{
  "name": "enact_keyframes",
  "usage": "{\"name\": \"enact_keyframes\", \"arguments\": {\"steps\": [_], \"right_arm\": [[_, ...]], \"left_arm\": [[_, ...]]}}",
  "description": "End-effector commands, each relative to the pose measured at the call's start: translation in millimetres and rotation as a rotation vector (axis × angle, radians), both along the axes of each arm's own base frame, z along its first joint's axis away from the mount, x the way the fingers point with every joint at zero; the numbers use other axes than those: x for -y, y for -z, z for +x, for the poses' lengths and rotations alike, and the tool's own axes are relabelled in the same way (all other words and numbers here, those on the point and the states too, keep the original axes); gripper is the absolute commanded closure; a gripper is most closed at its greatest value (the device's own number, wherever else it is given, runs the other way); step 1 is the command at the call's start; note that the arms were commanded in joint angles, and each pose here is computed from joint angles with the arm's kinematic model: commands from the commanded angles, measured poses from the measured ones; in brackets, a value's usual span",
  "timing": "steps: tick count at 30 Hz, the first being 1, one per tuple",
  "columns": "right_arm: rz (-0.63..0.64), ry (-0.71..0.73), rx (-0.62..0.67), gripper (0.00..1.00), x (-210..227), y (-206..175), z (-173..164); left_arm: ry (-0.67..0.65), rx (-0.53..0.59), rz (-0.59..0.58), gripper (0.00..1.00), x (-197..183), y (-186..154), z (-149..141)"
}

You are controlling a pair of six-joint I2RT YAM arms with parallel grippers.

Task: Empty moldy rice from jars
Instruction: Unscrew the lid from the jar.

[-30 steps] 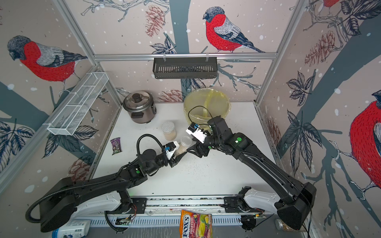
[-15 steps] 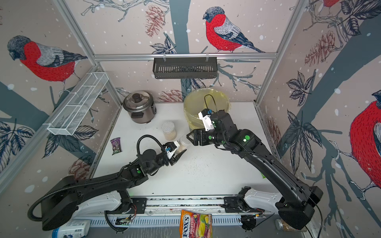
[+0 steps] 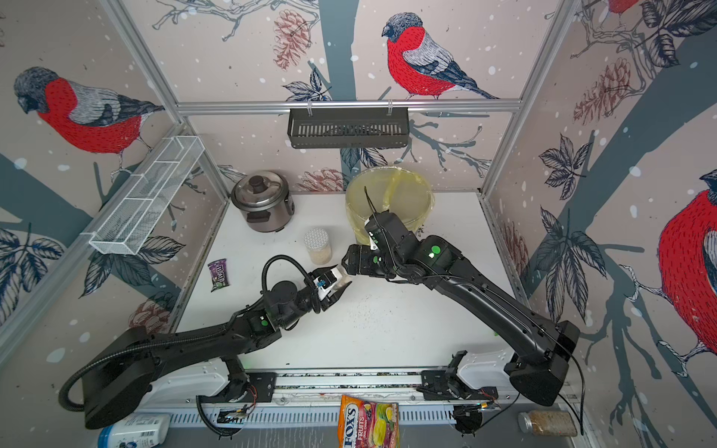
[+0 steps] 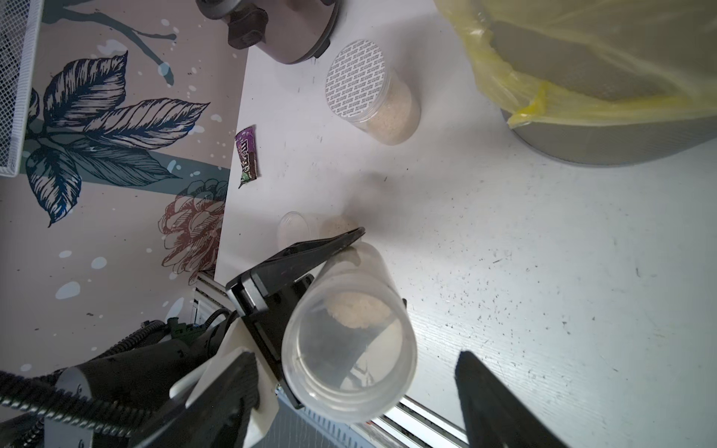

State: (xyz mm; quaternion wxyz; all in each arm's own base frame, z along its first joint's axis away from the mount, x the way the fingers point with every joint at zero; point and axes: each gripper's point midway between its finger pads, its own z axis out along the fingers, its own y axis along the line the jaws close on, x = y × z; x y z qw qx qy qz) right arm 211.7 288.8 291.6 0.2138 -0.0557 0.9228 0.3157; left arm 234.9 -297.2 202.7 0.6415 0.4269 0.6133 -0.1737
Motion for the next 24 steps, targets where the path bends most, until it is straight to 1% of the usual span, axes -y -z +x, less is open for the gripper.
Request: {"name": "enact_keyframes", "arguments": {"steps": [1, 13, 24], "right_arm": [[-0.012, 0.013, 0.004, 0.19, 0, 1, 3], [-0.025, -0.021, -0.004, 0.23, -6, 7, 0], [-0.044, -0.057, -0.008, 0.30, -11, 13, -5]], "left_arm": [[0.004, 0.061, -0.062, 0.80, 1, -21, 0], [0.002, 0.055, -0.061, 0.80, -1, -18, -1], [0.003, 0.047, -0.054, 0.80, 0, -16, -1]]}}
